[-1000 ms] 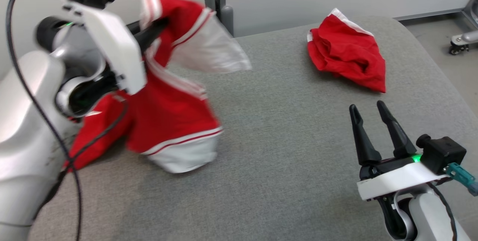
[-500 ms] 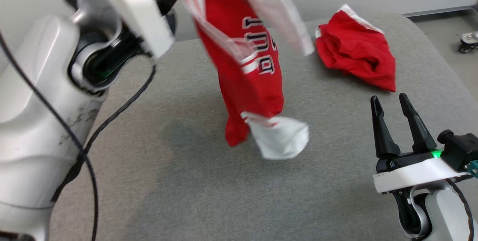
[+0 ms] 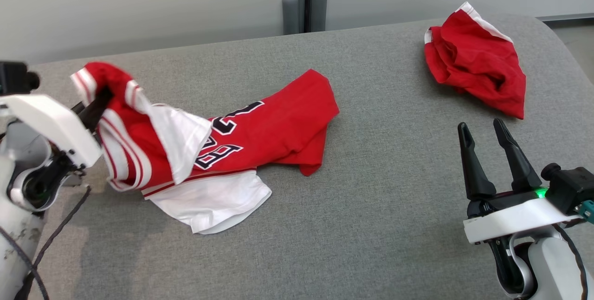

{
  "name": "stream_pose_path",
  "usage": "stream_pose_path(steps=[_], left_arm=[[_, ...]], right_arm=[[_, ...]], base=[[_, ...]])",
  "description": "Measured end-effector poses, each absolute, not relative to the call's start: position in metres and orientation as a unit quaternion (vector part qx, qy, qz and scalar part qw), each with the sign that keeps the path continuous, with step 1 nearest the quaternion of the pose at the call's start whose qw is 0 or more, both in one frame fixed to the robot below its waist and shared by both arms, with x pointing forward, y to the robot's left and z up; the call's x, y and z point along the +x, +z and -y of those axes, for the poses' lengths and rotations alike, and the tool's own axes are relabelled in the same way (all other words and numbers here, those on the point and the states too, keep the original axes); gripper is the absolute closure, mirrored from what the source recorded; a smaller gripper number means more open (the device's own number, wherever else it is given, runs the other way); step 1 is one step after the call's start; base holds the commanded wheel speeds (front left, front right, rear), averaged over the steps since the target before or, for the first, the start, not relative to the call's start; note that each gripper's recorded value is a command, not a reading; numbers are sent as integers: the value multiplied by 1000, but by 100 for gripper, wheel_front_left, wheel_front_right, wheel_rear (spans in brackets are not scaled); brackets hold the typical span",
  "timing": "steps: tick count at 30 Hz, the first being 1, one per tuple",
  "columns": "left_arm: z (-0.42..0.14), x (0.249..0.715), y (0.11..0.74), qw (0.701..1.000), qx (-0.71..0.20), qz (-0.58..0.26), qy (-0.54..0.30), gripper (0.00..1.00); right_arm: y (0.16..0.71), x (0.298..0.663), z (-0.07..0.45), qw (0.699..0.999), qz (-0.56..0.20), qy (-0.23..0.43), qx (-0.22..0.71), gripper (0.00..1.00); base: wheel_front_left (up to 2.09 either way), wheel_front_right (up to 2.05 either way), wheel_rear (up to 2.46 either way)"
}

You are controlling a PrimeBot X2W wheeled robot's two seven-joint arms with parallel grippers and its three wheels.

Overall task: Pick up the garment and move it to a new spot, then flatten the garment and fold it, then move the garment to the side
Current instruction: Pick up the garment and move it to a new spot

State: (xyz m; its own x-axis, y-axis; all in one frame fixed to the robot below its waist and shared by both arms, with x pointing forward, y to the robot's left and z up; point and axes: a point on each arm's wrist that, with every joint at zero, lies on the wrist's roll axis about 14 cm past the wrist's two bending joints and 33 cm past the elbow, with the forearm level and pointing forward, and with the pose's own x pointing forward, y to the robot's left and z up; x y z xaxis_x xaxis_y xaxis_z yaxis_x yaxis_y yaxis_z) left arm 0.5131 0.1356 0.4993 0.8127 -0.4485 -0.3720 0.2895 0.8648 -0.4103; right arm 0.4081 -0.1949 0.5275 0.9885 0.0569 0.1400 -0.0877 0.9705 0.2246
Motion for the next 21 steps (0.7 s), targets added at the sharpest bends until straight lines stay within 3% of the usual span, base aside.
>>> stream_pose_path(steps=[13, 14, 15, 21], left_arm=[[-187, 514, 457, 948, -179, -243, -99, 100], [-189, 515, 457, 950, -181, -238, -95, 75], [-191, 517, 460, 951, -182, -232, -92, 0], [-190, 517, 469, 954, -179, -220, -102, 0]], right_arm=[[521, 408, 189, 991, 55, 45, 114, 0], [521, 408, 189, 991, 54, 46, 114, 0], [520, 408, 189, 991, 54, 46, 114, 0], [518, 408, 187, 991, 50, 49, 117, 0]], base=[[0, 0, 0], [0, 0, 0], [0, 0, 0], [0, 0, 0]])
